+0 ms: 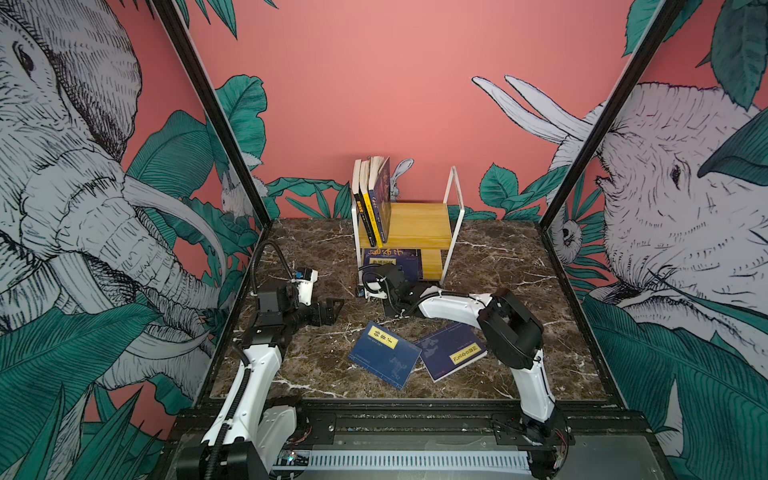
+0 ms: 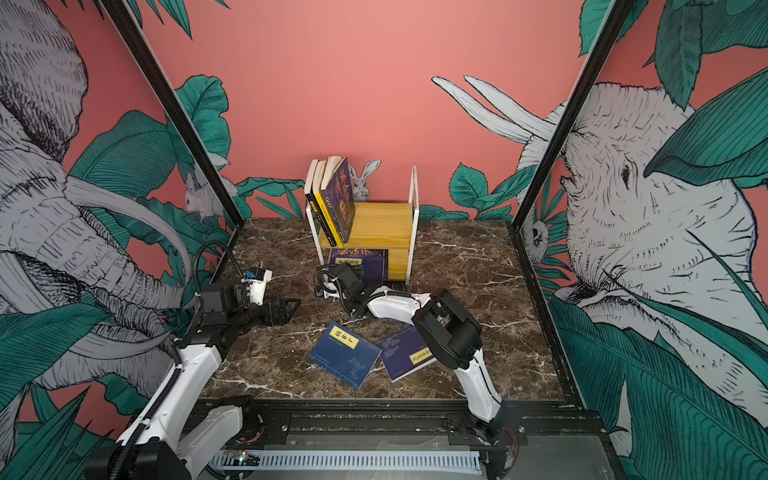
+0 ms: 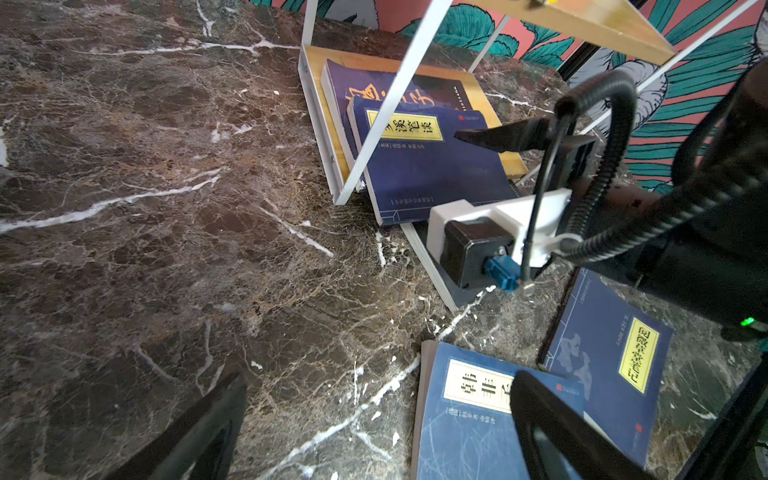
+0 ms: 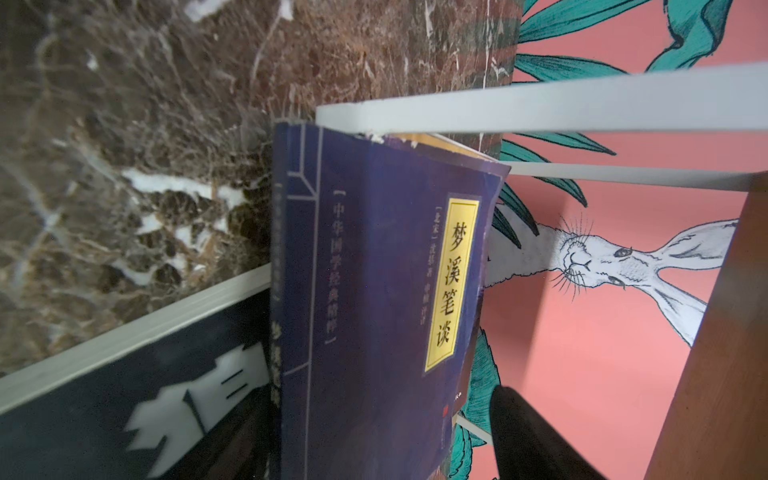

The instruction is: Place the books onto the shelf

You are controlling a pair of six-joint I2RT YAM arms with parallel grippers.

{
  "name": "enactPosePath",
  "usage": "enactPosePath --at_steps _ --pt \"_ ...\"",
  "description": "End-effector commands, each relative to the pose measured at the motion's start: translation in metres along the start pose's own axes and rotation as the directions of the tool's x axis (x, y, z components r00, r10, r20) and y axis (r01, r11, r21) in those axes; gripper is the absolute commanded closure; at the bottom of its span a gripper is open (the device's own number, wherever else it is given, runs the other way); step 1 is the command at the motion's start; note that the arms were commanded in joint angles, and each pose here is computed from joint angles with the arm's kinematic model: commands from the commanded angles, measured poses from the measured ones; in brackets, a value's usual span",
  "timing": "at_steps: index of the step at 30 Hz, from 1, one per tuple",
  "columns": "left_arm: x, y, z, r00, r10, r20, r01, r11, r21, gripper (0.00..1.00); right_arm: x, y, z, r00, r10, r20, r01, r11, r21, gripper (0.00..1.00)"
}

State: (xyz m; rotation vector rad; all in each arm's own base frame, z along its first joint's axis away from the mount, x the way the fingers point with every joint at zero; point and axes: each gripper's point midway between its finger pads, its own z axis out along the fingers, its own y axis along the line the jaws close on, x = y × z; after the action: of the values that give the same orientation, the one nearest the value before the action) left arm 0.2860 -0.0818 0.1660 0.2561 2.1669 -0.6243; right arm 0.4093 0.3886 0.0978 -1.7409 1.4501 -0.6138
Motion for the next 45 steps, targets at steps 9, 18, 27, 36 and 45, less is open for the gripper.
enactPosePath --at_steps 9,18,27,36,45 --pt "-0.003 -0.005 -0.002 1.000 0.021 0.020 -0.021 1.000 0.018 0.01 -0.003 -0.007 -0.031 0.997 0.050 0.052 -0.045 0.994 -0.096 0.17" --pt "-0.001 -0.004 -0.002 1.000 0.014 0.004 -0.014 1.000 0.015 0.01 -0.002 -0.015 -0.012 0.996 0.090 0.004 -0.089 0.992 -0.086 0.22" --pt "-0.001 -0.004 -0.001 1.000 0.022 0.011 -0.022 1.000 0.015 0.01 -0.014 -0.007 -0.027 0.987 0.135 0.089 -0.113 0.969 -0.219 0.22" --pt "0.000 -0.004 0.000 1.000 0.021 0.011 -0.022 1.000 0.019 0.01 -0.015 0.003 -0.013 0.987 0.138 0.077 -0.112 0.957 -0.267 0.24" --pt "0.000 -0.003 0.000 1.000 0.013 0.001 -0.013 1.000 0.017 0.01 -0.005 0.014 0.001 0.993 0.119 0.022 -0.107 0.949 -0.295 0.27"
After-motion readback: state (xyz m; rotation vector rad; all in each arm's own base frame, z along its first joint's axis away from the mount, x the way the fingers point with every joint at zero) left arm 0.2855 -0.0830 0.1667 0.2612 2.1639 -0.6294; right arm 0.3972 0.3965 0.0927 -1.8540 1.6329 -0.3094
